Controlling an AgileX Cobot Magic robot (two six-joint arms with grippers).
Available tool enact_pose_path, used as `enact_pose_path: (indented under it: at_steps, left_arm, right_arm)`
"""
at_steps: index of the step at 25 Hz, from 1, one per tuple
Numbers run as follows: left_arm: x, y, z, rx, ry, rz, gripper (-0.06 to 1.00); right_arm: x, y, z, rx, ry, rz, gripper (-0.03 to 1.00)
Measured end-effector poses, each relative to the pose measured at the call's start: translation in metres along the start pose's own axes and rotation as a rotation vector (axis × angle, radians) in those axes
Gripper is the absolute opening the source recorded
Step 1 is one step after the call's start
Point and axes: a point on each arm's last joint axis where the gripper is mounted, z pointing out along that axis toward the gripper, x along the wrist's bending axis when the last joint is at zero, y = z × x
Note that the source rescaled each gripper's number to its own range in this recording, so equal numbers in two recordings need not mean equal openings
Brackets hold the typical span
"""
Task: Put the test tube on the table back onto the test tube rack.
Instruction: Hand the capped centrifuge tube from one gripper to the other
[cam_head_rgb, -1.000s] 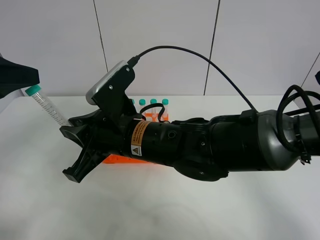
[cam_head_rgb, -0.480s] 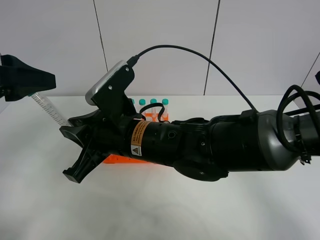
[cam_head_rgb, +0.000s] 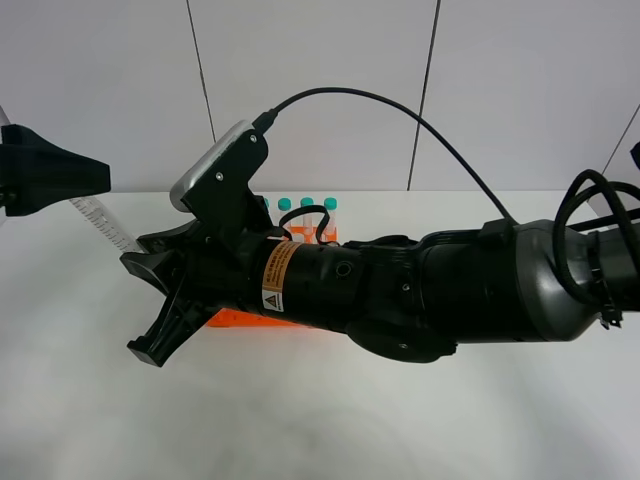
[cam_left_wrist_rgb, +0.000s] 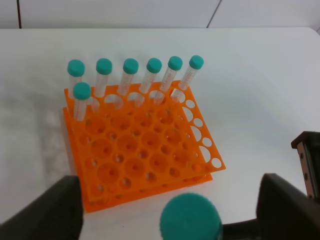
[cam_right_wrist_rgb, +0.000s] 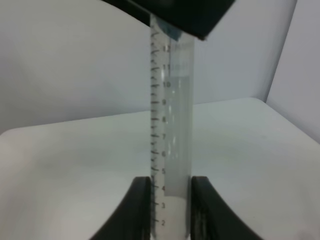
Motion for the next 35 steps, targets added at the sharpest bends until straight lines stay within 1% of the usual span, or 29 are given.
enact_pose_path:
  at_steps: [3,4,8,9,16,24,34,35]
  left_arm:
    - [0.0001,0.0003,0.0,-0.004,0.002,0.008,0.56]
    - [0.0002,0.0004,0.0,-0.005,0.002,0.013,0.48]
    - [-0.0002,0.0007,0.0,-0.008,-0.002,0.027,0.09]
    - [-0.0004,0.0008,0.0,-0.009,-0.005,0.024,0.03]
    - [-0.0016,0.0013,0.0,-0.015,-0.017,0.024,0.03]
    - [-0.0055,0.0048,-0.0002,-0.056,-0.057,0.061,0.02]
    - [-0.0057,0.0046,0.0001,-0.058,-0.061,0.064,0.02]
    - [-0.0058,0.0046,0.0001,-0.059,-0.061,0.063,0.02]
  right_arm:
    - [0.0,0.0,0.0,0.0,0.0,0.0,0.01]
    - [0.0,0.0,0.0,0.0,0.0,0.0,0.01]
    - [0.0,0.0,0.0,0.0,0.0,0.0,0.01]
    - [0.0,-0.0001,0.0,0.001,0.0,0.0,0.01]
    - [-0.0001,-0.0002,0.0,0.002,-0.001,0.0,0.01]
    - [-0.0003,0.0018,0.0,-0.02,-0.003,0.008,0.01]
    - [-0.0003,0.0014,-0.0006,-0.02,0.024,0.013,0.01]
    - [-0.0002,0.0014,-0.0006,-0.02,0.025,0.013,0.07]
